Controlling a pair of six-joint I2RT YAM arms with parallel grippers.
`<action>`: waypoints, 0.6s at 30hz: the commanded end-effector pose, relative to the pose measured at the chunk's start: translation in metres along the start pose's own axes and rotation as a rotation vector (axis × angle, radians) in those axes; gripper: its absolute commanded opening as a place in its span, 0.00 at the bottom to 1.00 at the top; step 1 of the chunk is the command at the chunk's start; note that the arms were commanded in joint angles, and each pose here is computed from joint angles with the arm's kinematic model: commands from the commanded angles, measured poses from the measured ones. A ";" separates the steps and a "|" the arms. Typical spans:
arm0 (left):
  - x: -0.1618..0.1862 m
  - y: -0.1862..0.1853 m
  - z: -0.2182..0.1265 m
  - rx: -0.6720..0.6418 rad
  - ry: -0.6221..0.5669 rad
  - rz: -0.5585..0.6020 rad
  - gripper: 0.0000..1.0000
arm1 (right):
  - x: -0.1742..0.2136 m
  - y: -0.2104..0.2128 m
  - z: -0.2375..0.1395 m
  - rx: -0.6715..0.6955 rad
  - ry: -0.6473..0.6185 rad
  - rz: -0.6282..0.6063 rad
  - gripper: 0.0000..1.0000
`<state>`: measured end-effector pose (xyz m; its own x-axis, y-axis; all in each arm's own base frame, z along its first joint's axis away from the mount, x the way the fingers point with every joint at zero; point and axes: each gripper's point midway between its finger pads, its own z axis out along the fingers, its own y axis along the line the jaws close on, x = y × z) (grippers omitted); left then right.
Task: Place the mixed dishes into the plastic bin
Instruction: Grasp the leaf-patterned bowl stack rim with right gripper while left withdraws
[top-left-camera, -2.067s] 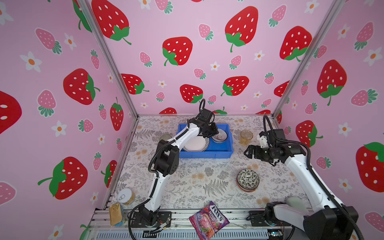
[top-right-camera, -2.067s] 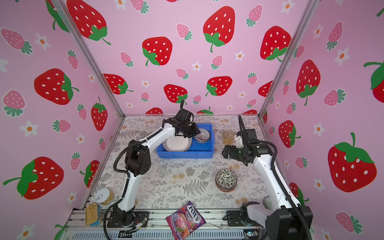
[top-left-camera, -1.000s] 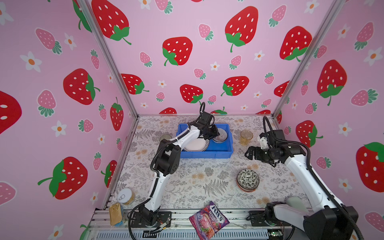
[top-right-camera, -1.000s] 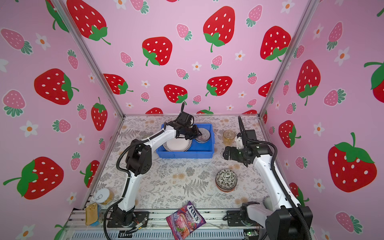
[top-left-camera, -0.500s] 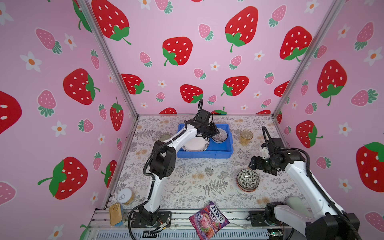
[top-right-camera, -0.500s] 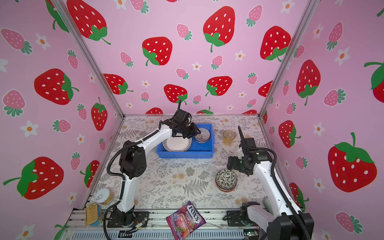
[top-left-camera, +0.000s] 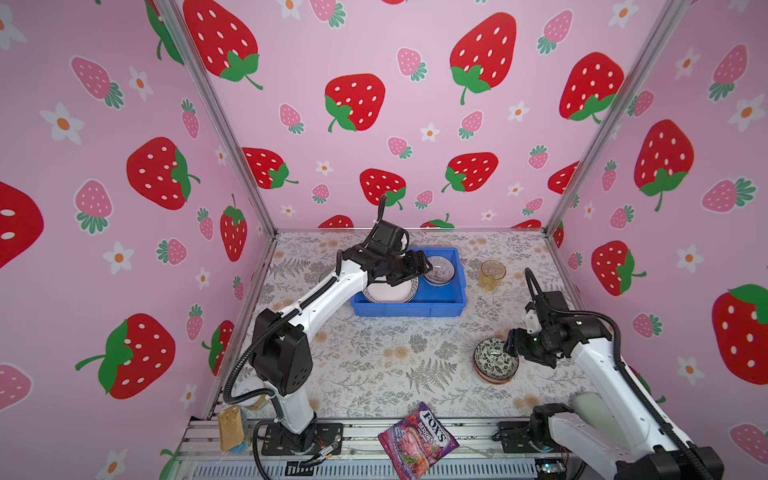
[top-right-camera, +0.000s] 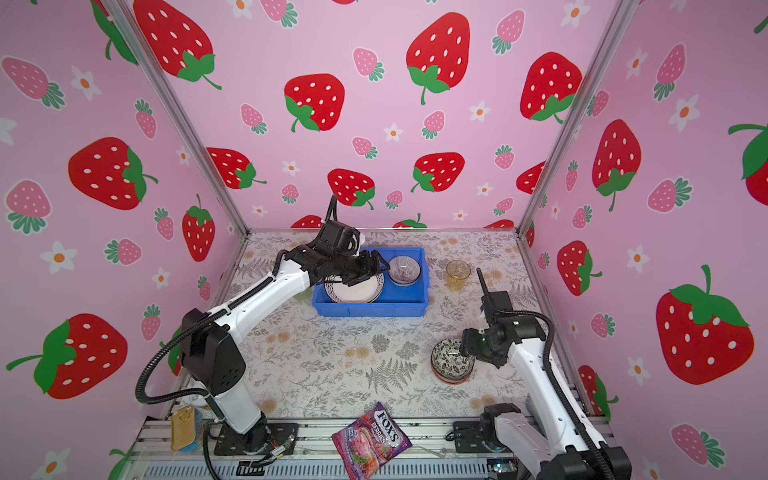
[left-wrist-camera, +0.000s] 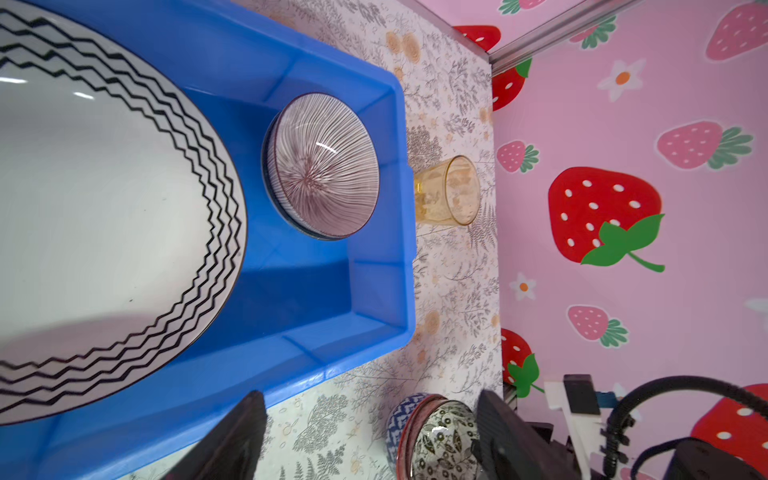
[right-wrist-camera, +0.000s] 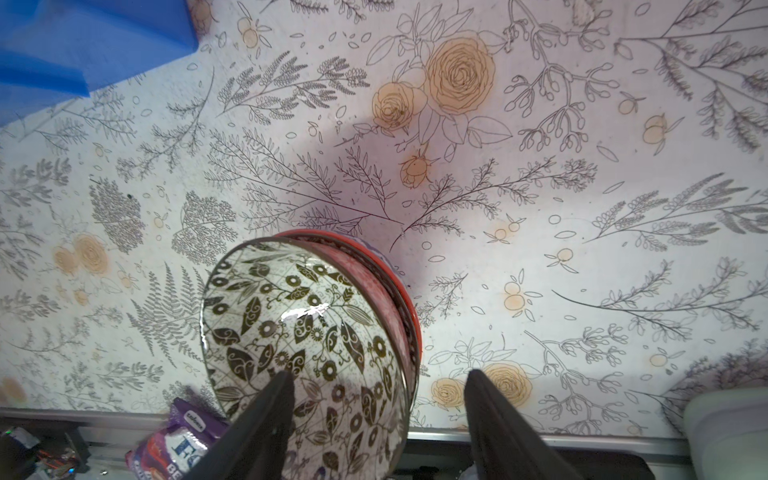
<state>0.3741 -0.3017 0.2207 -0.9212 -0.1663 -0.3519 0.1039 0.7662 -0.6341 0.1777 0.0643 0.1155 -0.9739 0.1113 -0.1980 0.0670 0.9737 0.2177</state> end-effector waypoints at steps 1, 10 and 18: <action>0.009 0.006 -0.020 -0.049 -0.019 0.029 0.91 | 0.010 -0.003 0.001 0.009 0.024 -0.001 0.60; 0.029 0.018 -0.038 -0.097 -0.022 0.042 0.96 | 0.012 -0.001 0.009 -0.011 0.031 -0.001 0.37; 0.036 0.027 -0.034 -0.117 -0.006 0.033 0.97 | 0.013 -0.001 0.012 -0.010 0.042 -0.012 0.24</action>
<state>0.3343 -0.2693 0.2194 -0.9122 -0.1511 -0.3809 0.0966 0.8240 -0.5583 0.1714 0.0660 0.1050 -0.9790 0.1094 -0.1719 0.0690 0.9718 0.2256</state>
